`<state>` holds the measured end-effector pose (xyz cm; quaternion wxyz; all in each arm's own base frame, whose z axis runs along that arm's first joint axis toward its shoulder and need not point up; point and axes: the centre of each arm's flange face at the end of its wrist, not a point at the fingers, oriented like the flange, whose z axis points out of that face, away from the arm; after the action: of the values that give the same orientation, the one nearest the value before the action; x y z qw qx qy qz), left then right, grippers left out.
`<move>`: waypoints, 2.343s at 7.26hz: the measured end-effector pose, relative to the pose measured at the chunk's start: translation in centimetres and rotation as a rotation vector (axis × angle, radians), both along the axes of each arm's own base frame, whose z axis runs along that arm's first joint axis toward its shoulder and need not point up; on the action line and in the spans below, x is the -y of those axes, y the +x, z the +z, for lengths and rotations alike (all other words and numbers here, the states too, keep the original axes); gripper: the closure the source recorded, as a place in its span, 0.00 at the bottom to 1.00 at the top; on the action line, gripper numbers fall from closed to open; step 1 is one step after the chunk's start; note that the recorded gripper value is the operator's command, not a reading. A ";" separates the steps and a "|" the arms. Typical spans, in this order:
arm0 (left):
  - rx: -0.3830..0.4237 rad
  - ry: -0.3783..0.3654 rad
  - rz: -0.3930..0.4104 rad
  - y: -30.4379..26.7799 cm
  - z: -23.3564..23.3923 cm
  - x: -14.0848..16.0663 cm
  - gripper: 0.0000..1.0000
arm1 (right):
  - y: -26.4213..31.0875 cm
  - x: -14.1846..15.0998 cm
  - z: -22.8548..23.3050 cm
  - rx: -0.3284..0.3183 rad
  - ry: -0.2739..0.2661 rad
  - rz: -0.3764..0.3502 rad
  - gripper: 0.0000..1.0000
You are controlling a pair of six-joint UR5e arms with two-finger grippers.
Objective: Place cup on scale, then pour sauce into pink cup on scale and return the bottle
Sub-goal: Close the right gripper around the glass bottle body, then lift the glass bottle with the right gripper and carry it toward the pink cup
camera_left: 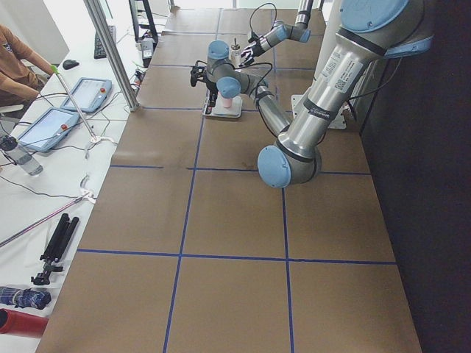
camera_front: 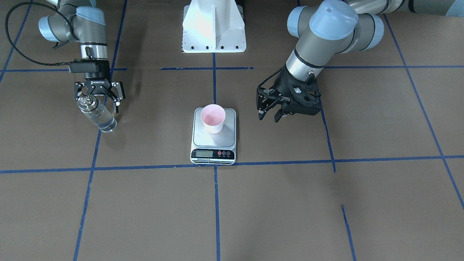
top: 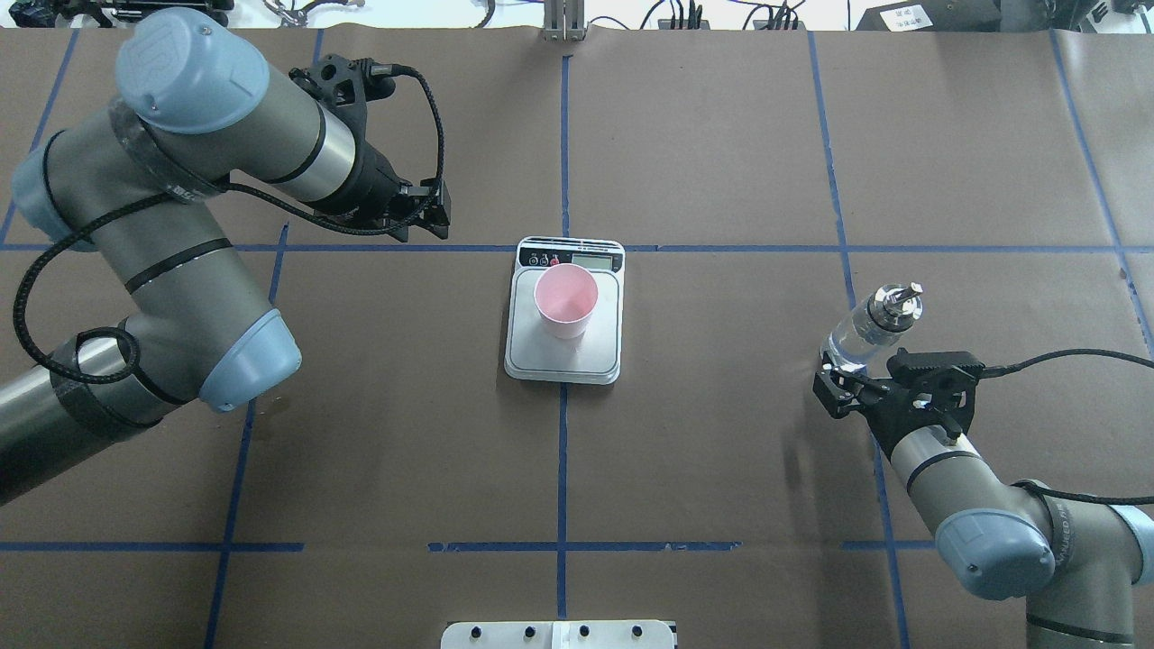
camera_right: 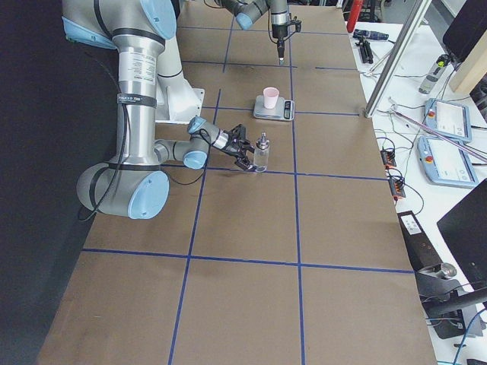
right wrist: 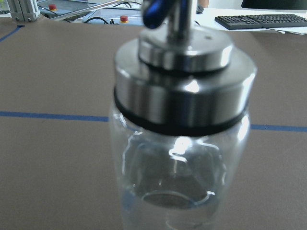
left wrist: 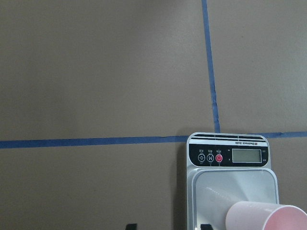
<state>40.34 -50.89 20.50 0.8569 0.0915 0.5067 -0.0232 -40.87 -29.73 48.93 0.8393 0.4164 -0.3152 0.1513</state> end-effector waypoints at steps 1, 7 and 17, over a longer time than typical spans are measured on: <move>0.000 0.000 0.000 0.0 0.0 0.0 0.46 | 0.0 0.1 0.3 -0.006 0.002 0.005 0.01; 0.001 0.003 -0.005 -0.2 -0.1 0.1 0.46 | 0.0 0.8 -0.6 -0.001 0.063 0.084 0.01; 0.000 0.002 -0.009 -0.7 -0.1 -0.1 0.46 | -1.1 2.8 0.2 -0.009 0.144 0.138 0.94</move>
<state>39.62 -50.77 20.37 0.8568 0.0947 0.5062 -0.0264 -41.99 -32.51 49.15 0.7961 0.4971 -0.2921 0.1836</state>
